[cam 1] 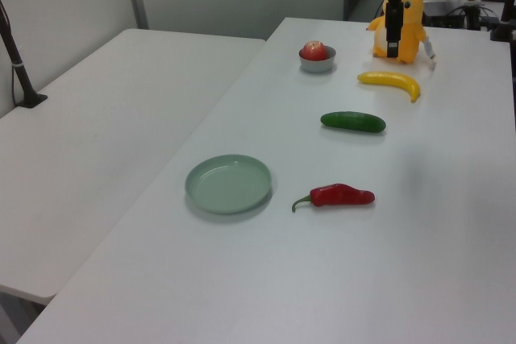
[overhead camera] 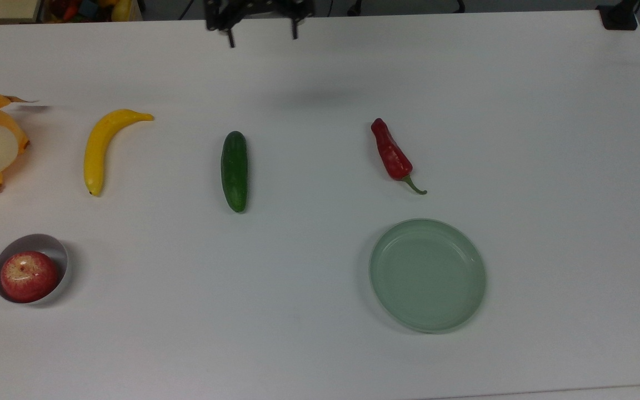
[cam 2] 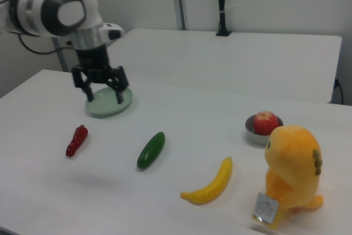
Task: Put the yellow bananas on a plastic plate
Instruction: 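Move the open gripper over the yellow banana and lower it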
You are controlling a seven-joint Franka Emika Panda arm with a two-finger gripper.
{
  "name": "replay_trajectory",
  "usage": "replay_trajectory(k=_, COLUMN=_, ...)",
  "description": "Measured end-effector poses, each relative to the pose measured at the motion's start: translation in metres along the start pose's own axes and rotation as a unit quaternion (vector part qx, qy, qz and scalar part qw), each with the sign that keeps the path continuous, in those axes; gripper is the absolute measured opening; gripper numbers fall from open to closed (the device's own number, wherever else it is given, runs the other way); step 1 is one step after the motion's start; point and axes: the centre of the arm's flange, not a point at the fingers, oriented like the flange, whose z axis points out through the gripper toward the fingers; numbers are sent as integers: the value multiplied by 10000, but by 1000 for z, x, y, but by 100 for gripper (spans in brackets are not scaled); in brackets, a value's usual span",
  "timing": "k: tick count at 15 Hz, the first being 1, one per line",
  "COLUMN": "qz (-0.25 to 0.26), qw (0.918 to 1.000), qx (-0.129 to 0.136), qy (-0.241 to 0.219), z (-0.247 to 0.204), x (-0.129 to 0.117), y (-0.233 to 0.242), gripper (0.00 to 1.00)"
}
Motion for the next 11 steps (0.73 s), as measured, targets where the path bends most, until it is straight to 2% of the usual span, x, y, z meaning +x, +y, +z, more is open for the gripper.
replay_trajectory(k=2, qz=105, qw=9998, qx=-152, qy=110, z=9, x=1, y=46, gripper=100)
replay_trajectory(k=6, qz=739, qw=9953, qx=-415, qy=469, z=30, x=-5, y=143, gripper=100)
replay_trajectory(k=11, qz=1330, qw=9873, qx=-683, qy=538, z=65, x=-19, y=215, gripper=100)
